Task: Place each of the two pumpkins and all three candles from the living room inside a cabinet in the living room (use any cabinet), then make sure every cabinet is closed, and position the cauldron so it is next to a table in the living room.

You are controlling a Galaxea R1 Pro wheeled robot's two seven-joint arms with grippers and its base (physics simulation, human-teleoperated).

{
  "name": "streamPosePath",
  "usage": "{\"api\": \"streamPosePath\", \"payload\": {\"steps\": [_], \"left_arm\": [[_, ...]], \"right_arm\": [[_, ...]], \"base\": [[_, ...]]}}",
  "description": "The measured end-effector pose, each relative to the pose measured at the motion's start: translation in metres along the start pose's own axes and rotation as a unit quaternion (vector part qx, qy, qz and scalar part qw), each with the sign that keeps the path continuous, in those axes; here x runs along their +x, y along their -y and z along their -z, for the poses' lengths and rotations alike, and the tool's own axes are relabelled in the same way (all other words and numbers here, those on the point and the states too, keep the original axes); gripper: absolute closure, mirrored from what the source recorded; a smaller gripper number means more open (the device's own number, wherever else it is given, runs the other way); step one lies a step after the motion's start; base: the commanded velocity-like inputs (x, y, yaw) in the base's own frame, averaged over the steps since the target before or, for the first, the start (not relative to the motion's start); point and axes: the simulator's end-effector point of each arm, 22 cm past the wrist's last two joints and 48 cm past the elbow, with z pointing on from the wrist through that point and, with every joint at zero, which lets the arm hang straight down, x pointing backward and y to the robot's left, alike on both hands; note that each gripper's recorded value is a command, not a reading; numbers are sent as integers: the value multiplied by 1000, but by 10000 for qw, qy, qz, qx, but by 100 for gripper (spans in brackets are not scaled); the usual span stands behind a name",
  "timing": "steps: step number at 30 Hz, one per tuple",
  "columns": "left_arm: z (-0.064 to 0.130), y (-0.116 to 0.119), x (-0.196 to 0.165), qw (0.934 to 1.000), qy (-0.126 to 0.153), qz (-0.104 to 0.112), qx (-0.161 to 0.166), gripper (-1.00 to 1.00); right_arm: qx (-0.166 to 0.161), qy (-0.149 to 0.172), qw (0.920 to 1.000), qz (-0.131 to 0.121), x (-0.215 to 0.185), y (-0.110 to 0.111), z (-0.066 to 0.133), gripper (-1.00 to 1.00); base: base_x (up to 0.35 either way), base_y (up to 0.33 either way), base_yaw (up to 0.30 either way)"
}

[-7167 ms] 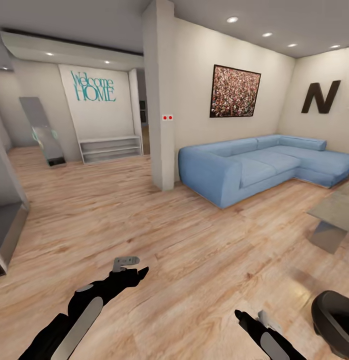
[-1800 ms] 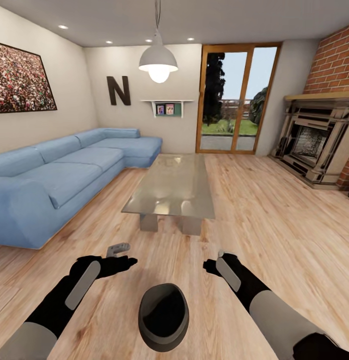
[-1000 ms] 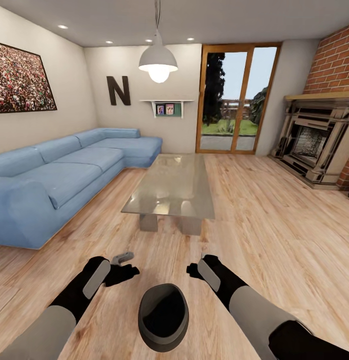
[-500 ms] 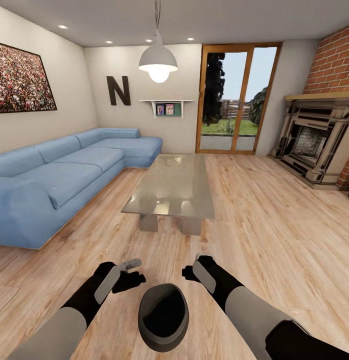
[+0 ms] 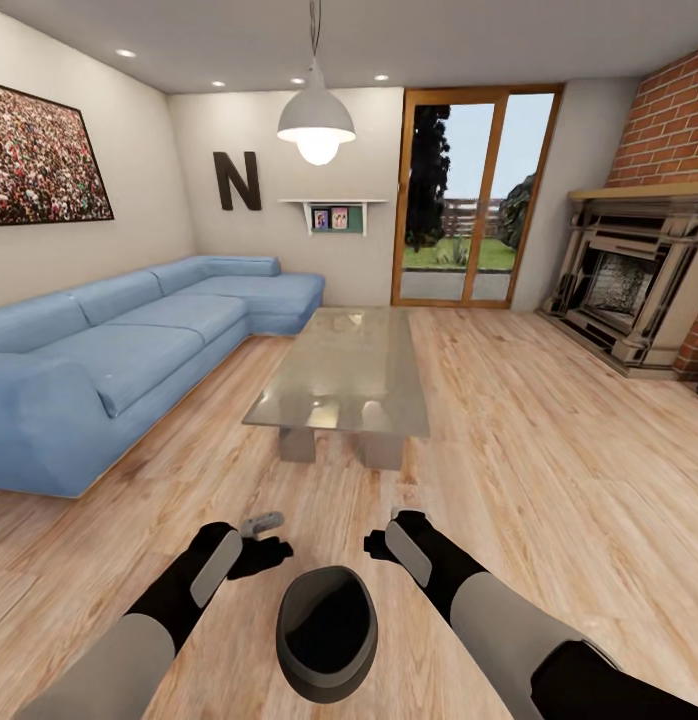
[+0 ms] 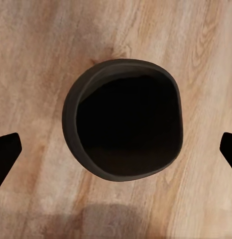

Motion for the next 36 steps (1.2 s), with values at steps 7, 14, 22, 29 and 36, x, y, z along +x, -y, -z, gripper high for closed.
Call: {"api": "streamPosePath", "payload": {"steps": [7,14,22,29,36], "left_arm": [[-11,-9,-1,9998,172,80,-2,-100],[-23,-16,2,9994,316,115,-16,-100],[-36,-22,12,9994,314,118,-21,-100],[-48,-27,21,9994,315,118,-23,-100],[-60,-31,30,9994,317,117,-16,-100]], "right_arm": [[-28,23,10000,6,7,0,-11,-100],[-82,65,9999,7,14,-2,-21,-100],[-148,141,9998,-15,21,-4,-34,-100],[-173,286,9994,-69,23,-3,-45,-100],[-132,349,9992,121,33,-4,-56,-100]], "base": [[0,0,0],[0,0,0],[0,0,0],[0,0,0],[0,0,0]]}}
